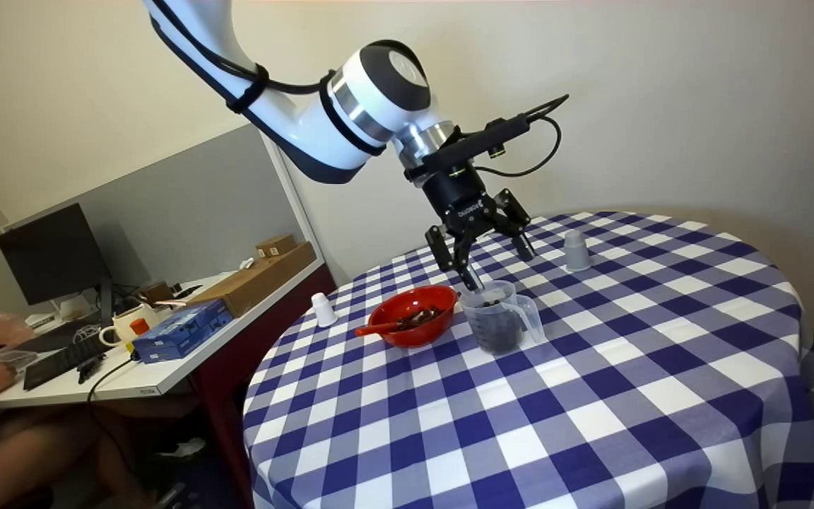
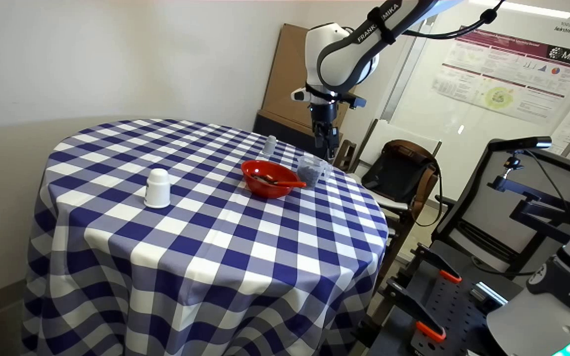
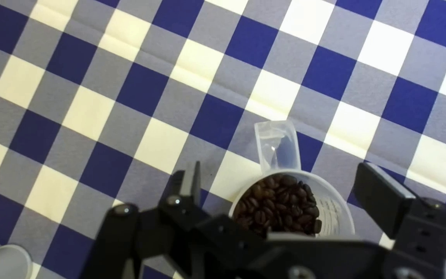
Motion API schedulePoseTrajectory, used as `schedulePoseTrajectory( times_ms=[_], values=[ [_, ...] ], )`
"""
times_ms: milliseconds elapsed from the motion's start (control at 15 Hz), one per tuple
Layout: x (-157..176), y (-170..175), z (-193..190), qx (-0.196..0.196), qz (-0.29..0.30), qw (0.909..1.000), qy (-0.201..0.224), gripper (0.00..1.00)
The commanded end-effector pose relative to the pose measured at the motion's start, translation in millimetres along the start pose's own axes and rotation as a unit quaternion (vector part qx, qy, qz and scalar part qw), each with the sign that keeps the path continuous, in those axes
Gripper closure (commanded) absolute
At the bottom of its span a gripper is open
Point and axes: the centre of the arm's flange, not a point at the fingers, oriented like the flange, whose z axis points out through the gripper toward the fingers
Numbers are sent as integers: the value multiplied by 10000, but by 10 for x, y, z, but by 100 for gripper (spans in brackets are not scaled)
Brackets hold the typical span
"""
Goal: Pour some of the beans in the jar into the red bowl
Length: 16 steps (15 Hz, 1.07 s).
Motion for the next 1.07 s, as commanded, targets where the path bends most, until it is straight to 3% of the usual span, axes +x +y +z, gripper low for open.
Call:
schedulePoseTrajectory(
  times_ms=[0,1000],
  values=[
    [-92,-76,21,-98,92,9999,27,0],
    [98,53,314,-42,16,9999,95,0]
  ],
)
